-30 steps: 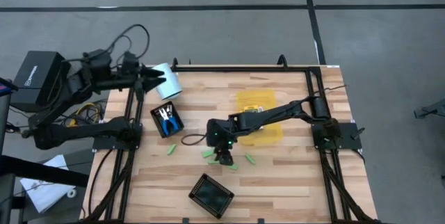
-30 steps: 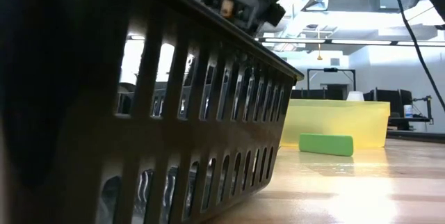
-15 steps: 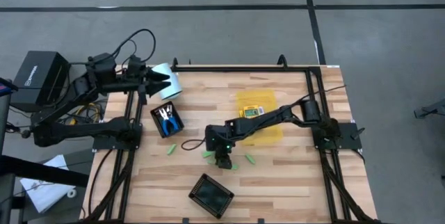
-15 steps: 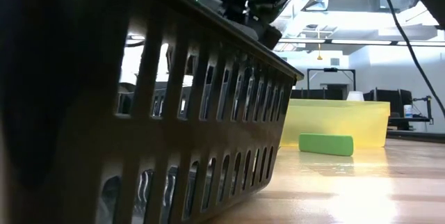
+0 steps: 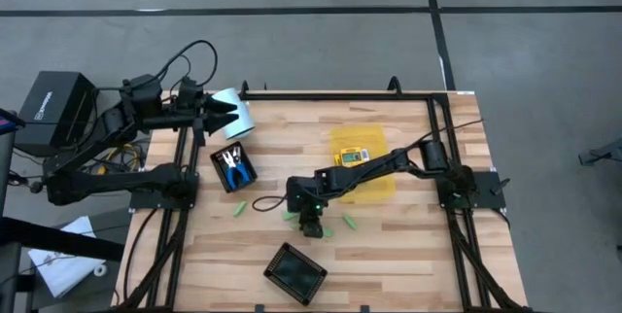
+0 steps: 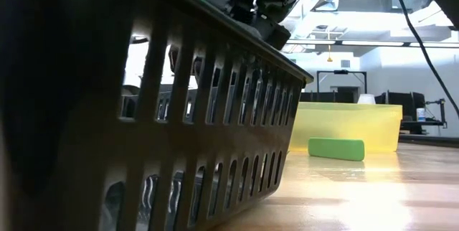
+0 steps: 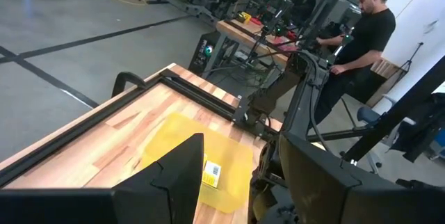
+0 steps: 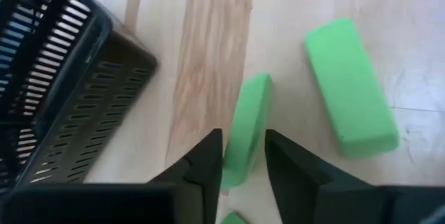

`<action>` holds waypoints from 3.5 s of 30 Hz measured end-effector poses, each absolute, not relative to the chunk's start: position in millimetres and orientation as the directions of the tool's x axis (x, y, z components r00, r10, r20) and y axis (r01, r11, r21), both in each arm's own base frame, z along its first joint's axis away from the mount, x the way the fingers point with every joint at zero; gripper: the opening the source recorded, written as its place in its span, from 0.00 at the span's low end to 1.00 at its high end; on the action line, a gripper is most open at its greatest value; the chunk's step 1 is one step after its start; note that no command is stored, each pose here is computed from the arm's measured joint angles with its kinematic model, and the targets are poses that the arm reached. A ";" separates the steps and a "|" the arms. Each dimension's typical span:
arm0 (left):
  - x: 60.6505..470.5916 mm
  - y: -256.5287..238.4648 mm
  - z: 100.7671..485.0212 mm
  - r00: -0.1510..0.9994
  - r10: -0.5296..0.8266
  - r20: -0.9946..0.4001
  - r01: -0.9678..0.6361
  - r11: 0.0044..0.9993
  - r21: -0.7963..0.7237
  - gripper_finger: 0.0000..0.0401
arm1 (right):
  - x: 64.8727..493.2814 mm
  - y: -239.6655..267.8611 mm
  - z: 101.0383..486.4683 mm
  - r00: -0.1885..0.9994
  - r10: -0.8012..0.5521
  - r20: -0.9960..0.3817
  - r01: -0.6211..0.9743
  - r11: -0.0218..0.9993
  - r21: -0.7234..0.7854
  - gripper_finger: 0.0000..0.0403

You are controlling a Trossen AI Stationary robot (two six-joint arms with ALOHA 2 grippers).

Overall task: Pick & Place School Supplies
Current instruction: Put the green eraser into the bottom black bin

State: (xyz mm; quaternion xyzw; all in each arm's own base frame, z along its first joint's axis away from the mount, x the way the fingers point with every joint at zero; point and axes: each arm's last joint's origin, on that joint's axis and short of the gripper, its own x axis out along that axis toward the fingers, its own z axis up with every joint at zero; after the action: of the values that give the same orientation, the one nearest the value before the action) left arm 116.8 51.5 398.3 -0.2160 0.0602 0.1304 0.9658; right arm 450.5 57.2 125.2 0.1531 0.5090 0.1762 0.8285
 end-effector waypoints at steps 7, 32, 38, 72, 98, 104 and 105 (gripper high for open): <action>116.8 51.5 398.3 0.959 0.226 -0.173 -0.278 0.873 -0.401 0.46 | 452.0 42.6 125.6 0.429 0.453 -0.782 -0.111 0.885 0.452 0.04; 117.2 52.2 398.1 0.955 0.241 -0.175 -0.287 0.901 -0.325 0.46 | 443.6 57.0 247.4 0.583 0.605 -0.542 -0.313 0.783 0.537 0.01; 117.1 52.4 398.1 0.953 0.249 -0.175 -0.294 0.901 -0.320 0.46 | 450.6 92.5 216.6 0.512 0.653 -0.559 -0.318 0.748 0.583 0.01; 119.1 53.5 398.9 0.953 0.253 -0.166 -0.294 0.902 -0.316 0.46 | 470.6 122.1 142.6 0.449 0.715 -0.536 -0.331 0.690 0.643 0.46; 164.9 54.8 309.3 0.760 0.075 -0.645 -0.424 0.810 -0.405 0.46 | 439.1 4.8 320.3 0.803 0.548 -0.236 -0.373 0.770 0.517 0.37; 170.0 37.7 278.4 0.697 0.083 -0.712 -0.480 0.792 -0.377 0.46 | 415.3 -18.8 361.9 0.877 0.453 -0.158 -0.345 0.824 0.450 0.38; 170.2 34.7 273.9 0.688 0.075 -0.722 -0.488 0.784 -0.384 0.46 | 411.0 -22.4 367.4 0.883 0.444 -0.151 -0.341 0.830 0.441 0.38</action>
State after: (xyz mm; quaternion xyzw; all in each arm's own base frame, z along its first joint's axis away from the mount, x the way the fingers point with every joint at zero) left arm 170.2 34.7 273.9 -0.2866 0.3609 0.1612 0.8727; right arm 411.0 -22.4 367.4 0.2056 0.1244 0.2069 0.9484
